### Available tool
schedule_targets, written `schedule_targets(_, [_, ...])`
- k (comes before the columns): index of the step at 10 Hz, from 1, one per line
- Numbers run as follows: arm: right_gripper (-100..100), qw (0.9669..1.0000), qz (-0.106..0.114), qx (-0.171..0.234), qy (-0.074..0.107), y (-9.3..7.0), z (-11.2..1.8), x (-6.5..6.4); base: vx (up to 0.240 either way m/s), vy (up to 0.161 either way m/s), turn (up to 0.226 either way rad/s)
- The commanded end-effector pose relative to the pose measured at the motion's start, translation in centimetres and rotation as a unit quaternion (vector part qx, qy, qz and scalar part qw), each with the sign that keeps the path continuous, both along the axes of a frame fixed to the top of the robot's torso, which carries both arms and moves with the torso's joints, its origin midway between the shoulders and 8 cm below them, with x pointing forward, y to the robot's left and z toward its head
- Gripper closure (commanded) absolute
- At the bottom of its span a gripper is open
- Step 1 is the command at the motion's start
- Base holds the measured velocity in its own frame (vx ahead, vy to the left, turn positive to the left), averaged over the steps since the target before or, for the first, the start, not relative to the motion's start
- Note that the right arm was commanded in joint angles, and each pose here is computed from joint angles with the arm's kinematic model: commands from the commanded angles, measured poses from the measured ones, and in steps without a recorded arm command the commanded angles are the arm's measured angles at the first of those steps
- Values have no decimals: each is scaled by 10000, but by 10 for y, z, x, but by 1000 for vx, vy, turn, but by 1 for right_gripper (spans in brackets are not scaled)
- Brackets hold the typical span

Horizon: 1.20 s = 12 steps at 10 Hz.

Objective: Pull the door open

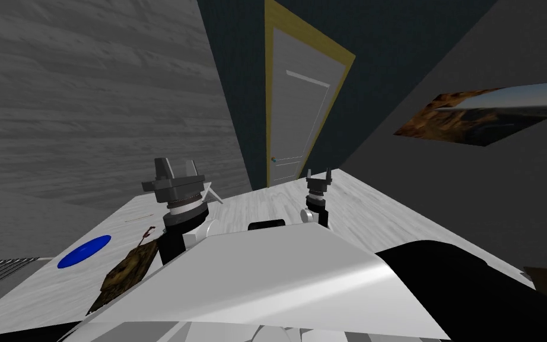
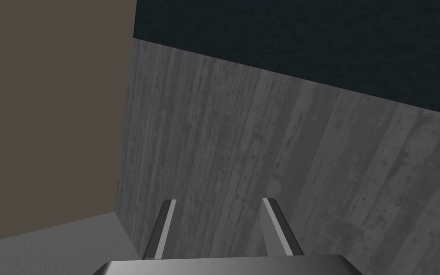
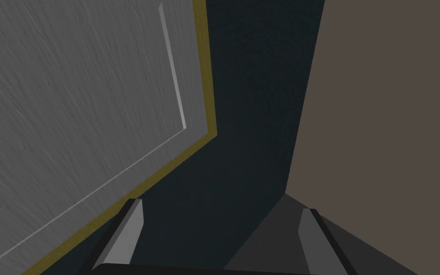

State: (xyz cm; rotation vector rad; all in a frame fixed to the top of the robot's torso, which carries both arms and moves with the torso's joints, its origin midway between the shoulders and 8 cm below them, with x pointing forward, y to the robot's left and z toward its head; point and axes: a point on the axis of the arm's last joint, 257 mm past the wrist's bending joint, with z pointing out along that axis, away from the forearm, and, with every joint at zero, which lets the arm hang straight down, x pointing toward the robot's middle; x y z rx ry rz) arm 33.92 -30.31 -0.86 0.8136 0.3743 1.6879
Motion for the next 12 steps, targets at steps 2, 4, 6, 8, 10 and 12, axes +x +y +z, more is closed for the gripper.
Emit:
schedule_targets(2, [-100,9994,250,240,81,1,-15,4,73,0,75])
schedule_targets(4, [-100,9978,453,451,158,2,-28,8,81,-6,89])
schedule_targets(6, [-100,9954,646,664,238,2,-42,11,101,3,89])
schedule_targets(8, [-100,9920,838,889,323,3,-56,13,110,-3,94])
schedule_targets(10, [-100,9874,1026,1128,415,3,-72,15,94,0,91])
schedule_targets(12, [-100,9820,1200,1366,508,3,-87,17,88,-10,101])
